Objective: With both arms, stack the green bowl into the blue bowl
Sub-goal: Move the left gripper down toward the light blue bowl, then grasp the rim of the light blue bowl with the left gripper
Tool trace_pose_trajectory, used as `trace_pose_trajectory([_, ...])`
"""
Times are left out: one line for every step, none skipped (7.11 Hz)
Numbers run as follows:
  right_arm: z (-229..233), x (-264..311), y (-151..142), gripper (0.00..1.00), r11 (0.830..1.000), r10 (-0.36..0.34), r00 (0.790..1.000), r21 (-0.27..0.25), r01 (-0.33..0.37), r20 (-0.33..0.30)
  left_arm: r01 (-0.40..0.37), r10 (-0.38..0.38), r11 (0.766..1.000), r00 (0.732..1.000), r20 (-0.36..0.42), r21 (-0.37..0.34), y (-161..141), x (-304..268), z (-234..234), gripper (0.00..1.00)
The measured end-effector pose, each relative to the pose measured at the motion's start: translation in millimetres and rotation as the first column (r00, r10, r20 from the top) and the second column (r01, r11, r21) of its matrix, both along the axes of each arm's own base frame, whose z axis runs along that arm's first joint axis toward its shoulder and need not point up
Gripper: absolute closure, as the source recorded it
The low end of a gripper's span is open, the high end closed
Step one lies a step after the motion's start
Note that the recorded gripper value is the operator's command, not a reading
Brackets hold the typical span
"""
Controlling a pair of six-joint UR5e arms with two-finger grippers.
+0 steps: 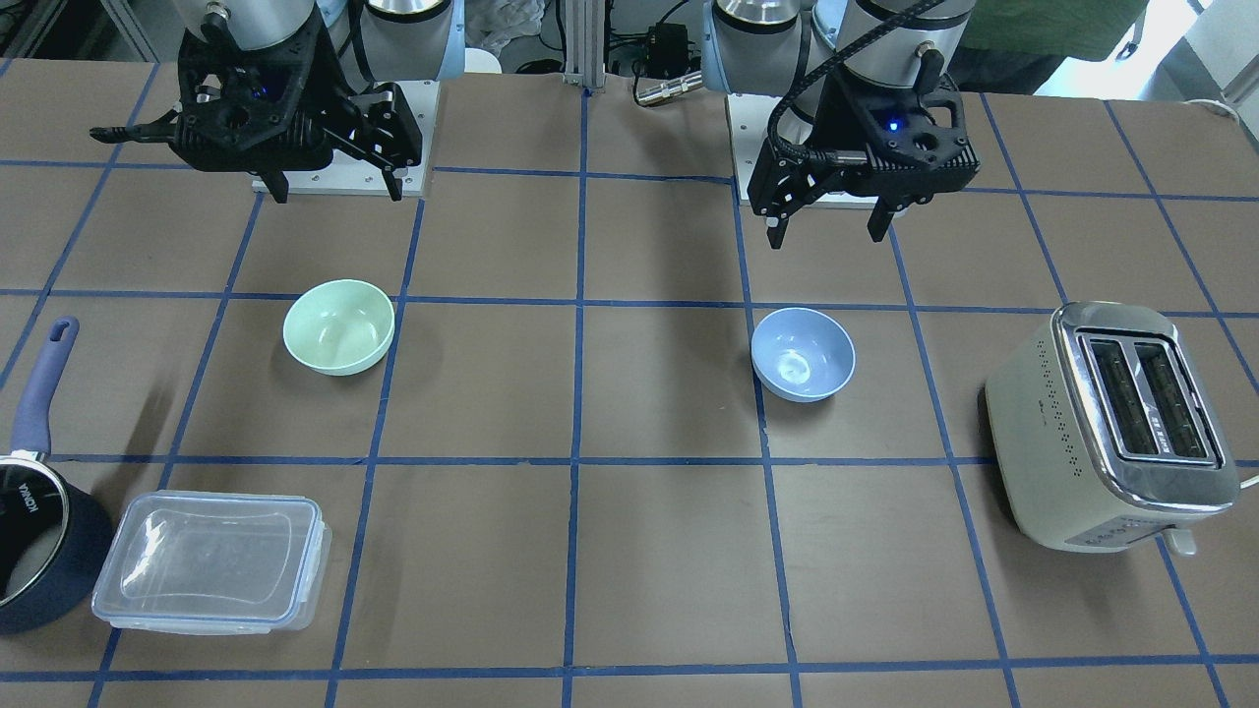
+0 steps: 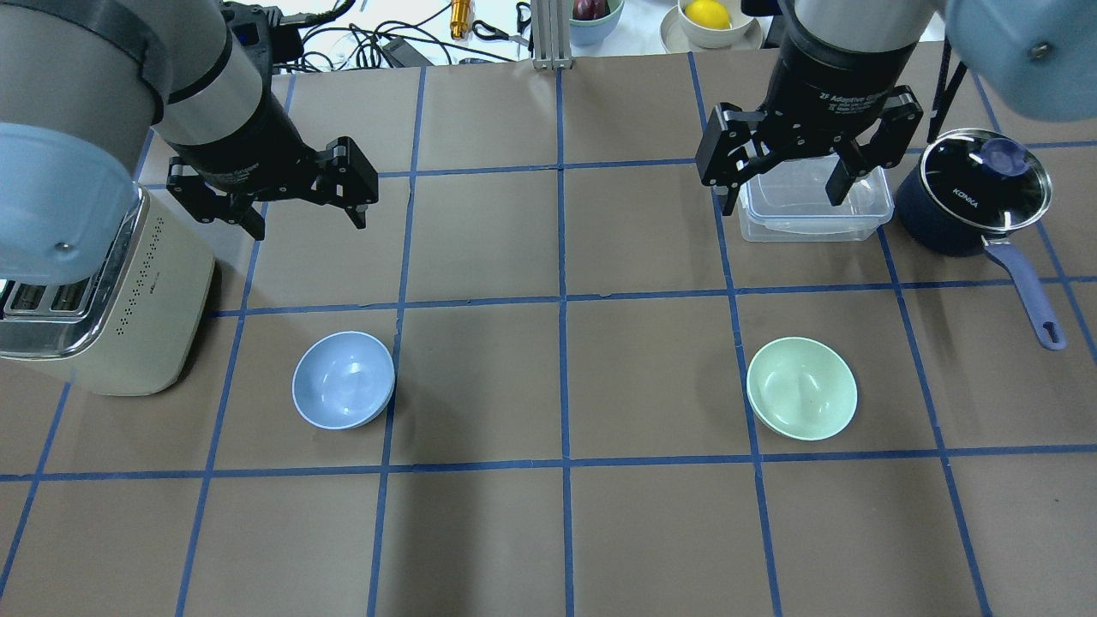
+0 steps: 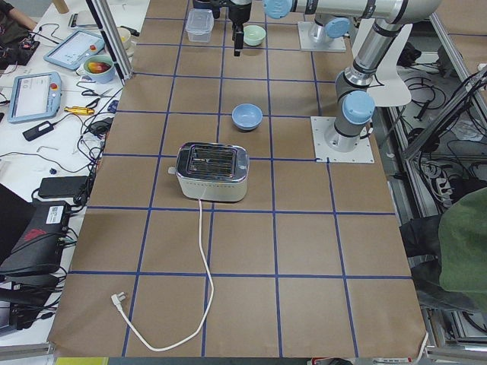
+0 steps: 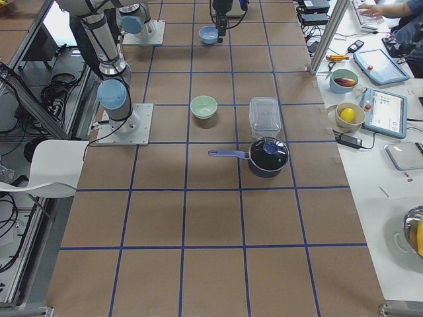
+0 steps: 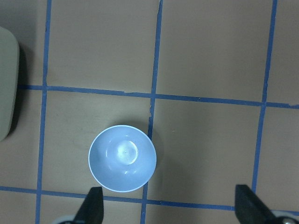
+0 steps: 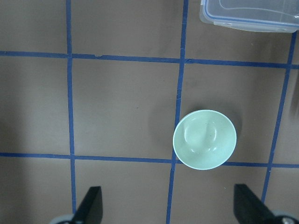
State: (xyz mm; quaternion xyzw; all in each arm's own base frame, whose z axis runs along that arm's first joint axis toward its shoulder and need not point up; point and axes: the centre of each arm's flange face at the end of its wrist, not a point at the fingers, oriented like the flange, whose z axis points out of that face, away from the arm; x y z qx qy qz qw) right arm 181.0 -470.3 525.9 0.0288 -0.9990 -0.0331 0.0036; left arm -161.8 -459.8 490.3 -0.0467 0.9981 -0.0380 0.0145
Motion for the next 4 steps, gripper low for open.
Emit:
trace_pose_trajectory([0,0,-1,0.0,1.0,0.0,1.0,0.0,0.0,0.001,-0.001,0.001,0.999,1.0,0.003,0.038,2,-1,-19,0.0])
trace_pose_trajectory([0,0,-1,0.0,1.0,0.0,1.0,-0.001,0.0,0.001,-0.007,0.006,0.997,1.0,0.005,0.074,6,-2,-54,0.0])
trace_pose_trajectory([0,0,-1,0.0,1.0,0.0,1.0,-0.001,0.0,0.001,-0.008,0.008,0.997,1.0,0.004,0.073,9,-2,-103,0.0])
trace_pose_trajectory([0,0,-2,0.0,1.0,0.0,1.0,0.0,0.0,0.002,-0.006,0.006,0.999,1.0,0.002,0.049,19,1,-158,0.0])
